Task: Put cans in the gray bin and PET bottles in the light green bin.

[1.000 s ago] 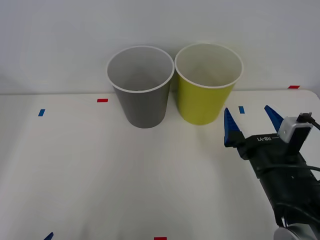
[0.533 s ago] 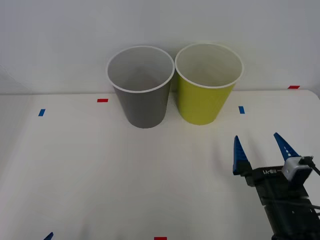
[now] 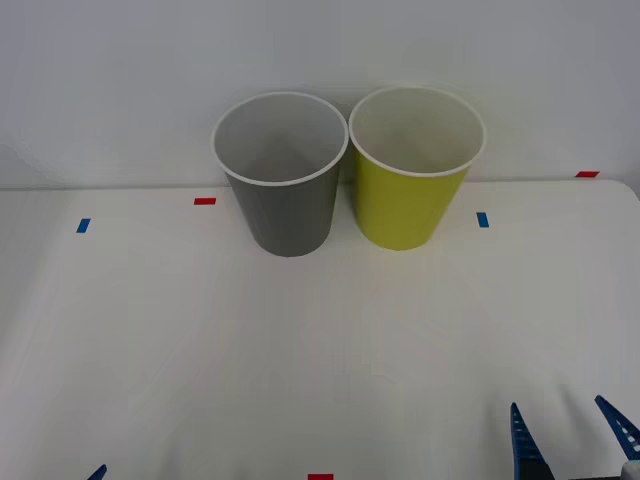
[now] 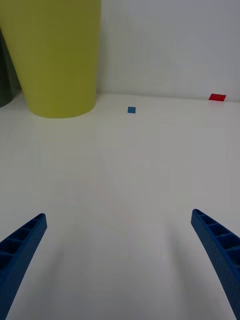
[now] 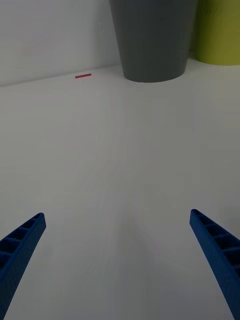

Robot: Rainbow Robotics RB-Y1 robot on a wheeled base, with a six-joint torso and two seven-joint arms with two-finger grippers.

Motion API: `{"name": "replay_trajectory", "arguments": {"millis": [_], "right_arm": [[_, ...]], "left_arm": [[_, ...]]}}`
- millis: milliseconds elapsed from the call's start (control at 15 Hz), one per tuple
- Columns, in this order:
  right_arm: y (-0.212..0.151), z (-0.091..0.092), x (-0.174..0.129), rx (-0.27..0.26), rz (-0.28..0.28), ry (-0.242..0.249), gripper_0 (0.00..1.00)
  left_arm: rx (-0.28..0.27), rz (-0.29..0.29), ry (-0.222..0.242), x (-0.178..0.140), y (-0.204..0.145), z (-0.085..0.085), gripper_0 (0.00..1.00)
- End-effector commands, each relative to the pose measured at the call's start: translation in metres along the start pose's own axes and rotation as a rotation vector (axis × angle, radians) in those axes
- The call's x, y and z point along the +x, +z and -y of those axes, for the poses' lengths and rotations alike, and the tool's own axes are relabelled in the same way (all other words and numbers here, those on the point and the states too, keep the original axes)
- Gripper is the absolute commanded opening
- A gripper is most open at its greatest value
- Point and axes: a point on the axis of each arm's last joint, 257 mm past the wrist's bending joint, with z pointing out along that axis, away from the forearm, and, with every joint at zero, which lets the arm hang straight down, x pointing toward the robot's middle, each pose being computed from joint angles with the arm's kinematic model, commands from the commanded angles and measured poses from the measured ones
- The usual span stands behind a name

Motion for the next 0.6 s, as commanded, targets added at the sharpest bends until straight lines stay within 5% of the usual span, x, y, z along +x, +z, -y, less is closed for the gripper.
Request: {"name": "replay_trajectory", "arguments": {"millis": [67,267,600], "right_arm": [[-0.027,-0.004,0.016,-0.009,-0.054,-0.002,1.0],[-0.045,-0.011,0.028,-0.021,-0.097,0.016,1.0],[-0.047,-0.019,0.027,-0.033,-0.091,0.026,1.0]], "left_arm": [[0.0,0.0,0.0,0.0,0.0,0.0,1.0],[0.0,0.0,0.0,0.0,0.0,0.0,1.0],[0.0,0.0,0.0,0.0,0.0,0.0,1.0]]}}
